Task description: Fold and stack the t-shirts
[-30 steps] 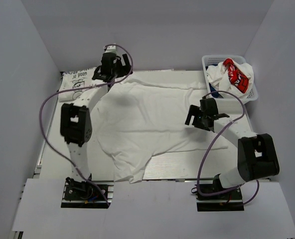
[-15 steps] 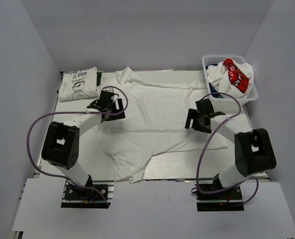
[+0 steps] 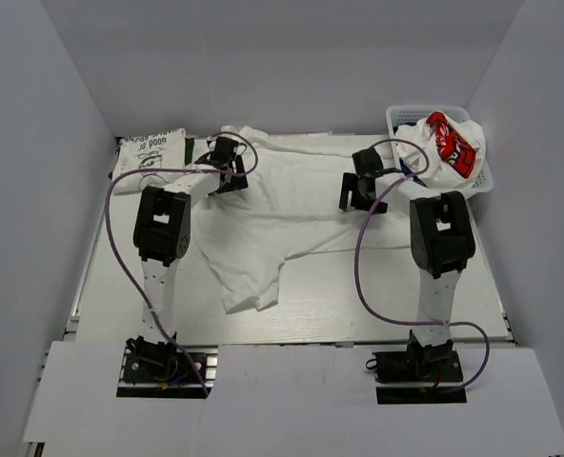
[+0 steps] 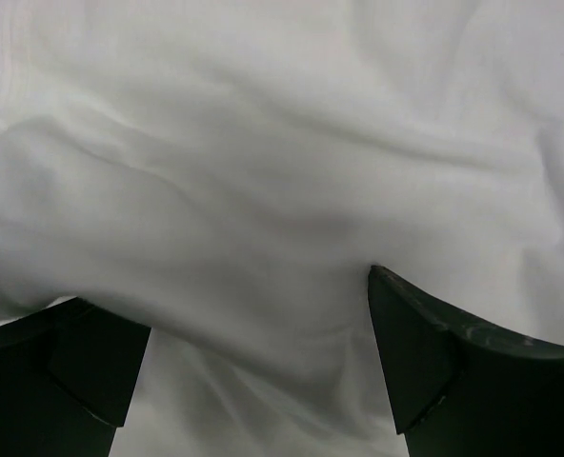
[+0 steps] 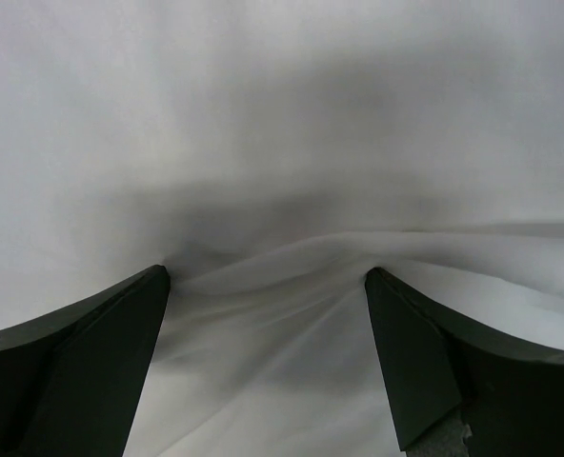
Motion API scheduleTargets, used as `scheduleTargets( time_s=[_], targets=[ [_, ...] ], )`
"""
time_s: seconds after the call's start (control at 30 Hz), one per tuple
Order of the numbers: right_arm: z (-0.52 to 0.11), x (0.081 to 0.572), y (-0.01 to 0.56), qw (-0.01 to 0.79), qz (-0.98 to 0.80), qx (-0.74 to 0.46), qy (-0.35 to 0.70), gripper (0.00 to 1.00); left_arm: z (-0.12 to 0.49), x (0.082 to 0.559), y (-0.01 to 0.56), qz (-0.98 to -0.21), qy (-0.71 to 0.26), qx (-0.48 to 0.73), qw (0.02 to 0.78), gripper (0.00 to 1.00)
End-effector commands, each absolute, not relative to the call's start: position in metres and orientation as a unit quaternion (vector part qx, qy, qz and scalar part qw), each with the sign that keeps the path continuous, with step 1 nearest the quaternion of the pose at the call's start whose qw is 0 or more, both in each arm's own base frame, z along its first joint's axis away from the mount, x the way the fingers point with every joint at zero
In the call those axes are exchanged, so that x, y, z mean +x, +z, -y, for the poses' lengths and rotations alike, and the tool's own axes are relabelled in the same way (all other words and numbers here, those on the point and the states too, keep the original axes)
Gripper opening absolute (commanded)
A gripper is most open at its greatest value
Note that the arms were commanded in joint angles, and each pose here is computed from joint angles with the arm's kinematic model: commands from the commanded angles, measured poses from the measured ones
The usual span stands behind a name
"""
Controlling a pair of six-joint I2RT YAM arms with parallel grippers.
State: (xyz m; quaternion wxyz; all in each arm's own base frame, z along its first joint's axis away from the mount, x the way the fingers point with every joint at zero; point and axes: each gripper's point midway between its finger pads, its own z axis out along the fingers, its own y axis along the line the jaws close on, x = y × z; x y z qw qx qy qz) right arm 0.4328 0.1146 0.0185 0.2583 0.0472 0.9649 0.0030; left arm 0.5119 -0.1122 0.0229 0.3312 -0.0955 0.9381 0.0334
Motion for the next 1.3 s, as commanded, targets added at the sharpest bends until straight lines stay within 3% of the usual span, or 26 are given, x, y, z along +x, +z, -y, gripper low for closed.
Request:
scheduleTargets(
  time_s=[0.0, 0.13, 0.33, 0.37, 0.47, 0.5, 0.57, 0.73, 0.9, 1.07, 1.2, 1.27],
  targets=[
    [-0.116, 0.435, -0.006, 0.205, -0.978, 0.029, -0.012, 0.89, 0.080, 0.526, -0.018, -0.947, 0.080, -0.128, 0.283, 1.00],
    [-0.123, 0.430, 0.018, 0.224, -0.974, 0.023, 0.009, 0.89, 0.089, 0.570, 0.042, -0.932, 0.031, -0.130, 0.338, 1.00],
    [-0.119, 0.404, 0.096, 0.323, -0.945, 0.020, 0.048, 0.89, 0.111, 0.543, 0.118, -0.916, -0.030, -0.088, 0.391, 1.00],
    [-0.119, 0.402, 0.102, 0.332, -0.941, 0.027, 0.054, 0.89, 0.109, 0.534, 0.155, -0.903, -0.039, -0.089, 0.418, 1.00],
    [-0.112, 0.380, 0.118, 0.349, -0.934, 0.045, 0.067, 0.89, 0.109, 0.488, 0.158, -0.906, -0.071, -0.104, 0.403, 1.00],
    [-0.114, 0.373, 0.121, 0.357, -0.929, 0.049, 0.078, 0.89, 0.103, 0.458, 0.133, -0.919, -0.065, -0.115, 0.372, 1.00],
    [-0.131, 0.353, 0.128, 0.357, -0.924, 0.029, 0.137, 0.89, 0.102, 0.423, 0.161, -0.904, -0.100, -0.151, 0.388, 1.00],
    [-0.184, 0.310, 0.130, 0.335, -0.907, -0.056, 0.248, 0.89, 0.110, 0.313, 0.106, -0.921, -0.161, -0.202, 0.293, 1.00],
    [-0.245, 0.253, 0.118, 0.277, -0.896, -0.142, 0.317, 0.89, 0.092, 0.225, 0.060, -0.932, -0.135, -0.266, 0.206, 1.00],
    [-0.306, 0.206, 0.097, 0.206, -0.892, -0.212, 0.343, 0.89, 0.097, 0.182, 0.042, -0.923, -0.183, -0.272, 0.199, 1.00],
    [-0.339, 0.189, 0.076, 0.168, -0.896, -0.233, 0.340, 0.89, 0.105, 0.181, 0.039, -0.915, -0.216, -0.266, 0.213, 1.00],
    [-0.354, 0.181, 0.067, 0.155, -0.896, -0.236, 0.341, 0.89, 0.107, 0.182, 0.034, -0.915, -0.221, -0.264, 0.209, 0.95]
  ],
)
